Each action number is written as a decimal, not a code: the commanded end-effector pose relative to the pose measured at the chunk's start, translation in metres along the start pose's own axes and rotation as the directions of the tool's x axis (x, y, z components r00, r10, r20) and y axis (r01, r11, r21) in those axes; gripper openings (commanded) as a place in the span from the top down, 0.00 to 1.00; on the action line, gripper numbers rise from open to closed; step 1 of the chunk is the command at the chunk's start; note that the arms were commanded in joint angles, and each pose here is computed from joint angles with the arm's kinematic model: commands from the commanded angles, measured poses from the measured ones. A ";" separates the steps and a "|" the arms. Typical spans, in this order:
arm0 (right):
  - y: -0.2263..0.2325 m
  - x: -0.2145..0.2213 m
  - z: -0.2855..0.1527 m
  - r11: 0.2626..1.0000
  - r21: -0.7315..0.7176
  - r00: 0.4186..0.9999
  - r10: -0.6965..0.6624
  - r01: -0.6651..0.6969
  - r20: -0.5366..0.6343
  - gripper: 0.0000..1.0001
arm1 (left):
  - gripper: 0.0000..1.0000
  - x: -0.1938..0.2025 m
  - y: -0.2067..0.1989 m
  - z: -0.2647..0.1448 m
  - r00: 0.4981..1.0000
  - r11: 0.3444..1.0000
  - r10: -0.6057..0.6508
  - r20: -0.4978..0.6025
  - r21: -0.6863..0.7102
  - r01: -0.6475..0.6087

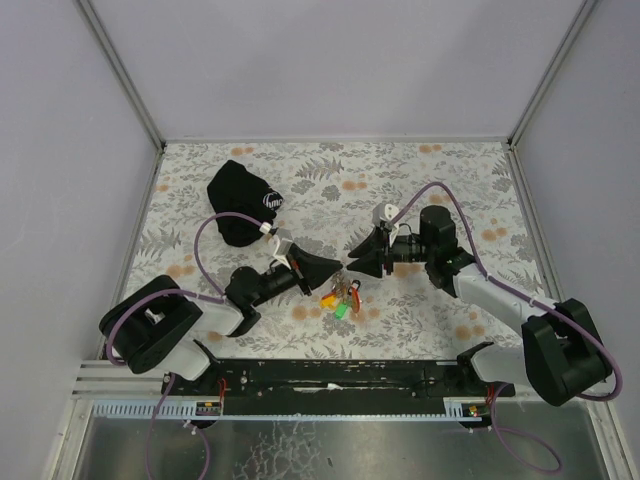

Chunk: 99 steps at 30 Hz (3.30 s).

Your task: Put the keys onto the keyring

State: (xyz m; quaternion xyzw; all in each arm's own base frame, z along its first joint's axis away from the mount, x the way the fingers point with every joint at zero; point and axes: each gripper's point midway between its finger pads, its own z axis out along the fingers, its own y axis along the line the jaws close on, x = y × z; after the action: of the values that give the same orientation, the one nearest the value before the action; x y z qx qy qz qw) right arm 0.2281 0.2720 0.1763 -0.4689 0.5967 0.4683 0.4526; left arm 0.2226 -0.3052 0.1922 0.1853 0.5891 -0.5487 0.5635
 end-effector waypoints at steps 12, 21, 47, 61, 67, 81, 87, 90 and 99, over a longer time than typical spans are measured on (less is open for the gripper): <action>0.009 -0.026 0.009 0.985 -0.152 0.996 -0.069 0.078 0.065 0.66 | 1.00 -0.025 -0.019 0.008 0.996 0.995 0.028 0.086 0.098 -0.036; 0.012 -0.024 0.011 0.980 -0.191 0.997 -0.043 0.053 0.057 0.78 | 1.00 -0.027 -0.022 0.008 0.996 0.993 0.027 0.088 0.111 -0.037; 0.011 -0.020 0.010 0.982 -0.191 1.000 -0.015 0.015 0.003 1.00 | 1.00 -0.028 -0.023 0.004 0.996 0.993 0.024 0.084 0.112 -0.033; 0.011 -0.018 0.009 0.996 -0.029 0.942 -0.092 0.087 -0.324 1.00 | 0.74 -0.009 -0.004 -0.008 0.985 0.994 0.111 -0.134 0.003 -0.112; 0.016 -0.020 0.009 0.993 -0.016 0.898 -0.115 0.120 -0.425 1.00 | 0.72 -0.002 -0.001 -0.013 0.970 0.991 0.126 -0.209 0.058 -0.117; 0.023 -0.017 0.017 0.992 -0.053 0.859 -0.129 0.118 -0.495 1.00 | 0.75 0.010 -0.010 -0.015 0.944 0.975 0.164 -0.286 0.193 -0.111; 0.026 -0.018 0.021 0.991 -0.073 0.860 -0.137 0.116 -0.491 1.00 | 0.76 0.014 -0.010 -0.012 0.941 0.972 0.161 -0.297 0.214 -0.099; 0.027 -0.016 0.022 0.990 -0.078 0.857 -0.137 0.113 -0.497 1.00 | 0.78 0.015 -0.010 -0.011 0.941 0.971 0.159 -0.298 0.221 -0.094; 0.029 -0.012 0.024 0.990 -0.091 0.850 -0.136 0.104 -0.508 1.00 | 0.84 0.014 -0.015 -0.009 0.942 0.964 0.163 -0.294 0.251 -0.089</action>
State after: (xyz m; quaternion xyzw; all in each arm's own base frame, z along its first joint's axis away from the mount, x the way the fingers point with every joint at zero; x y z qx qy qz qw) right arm 0.2032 0.2925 0.1736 -0.6158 0.6681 0.3120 0.2777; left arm 0.2001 -0.3043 0.1677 0.3541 0.6199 -0.5335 0.4535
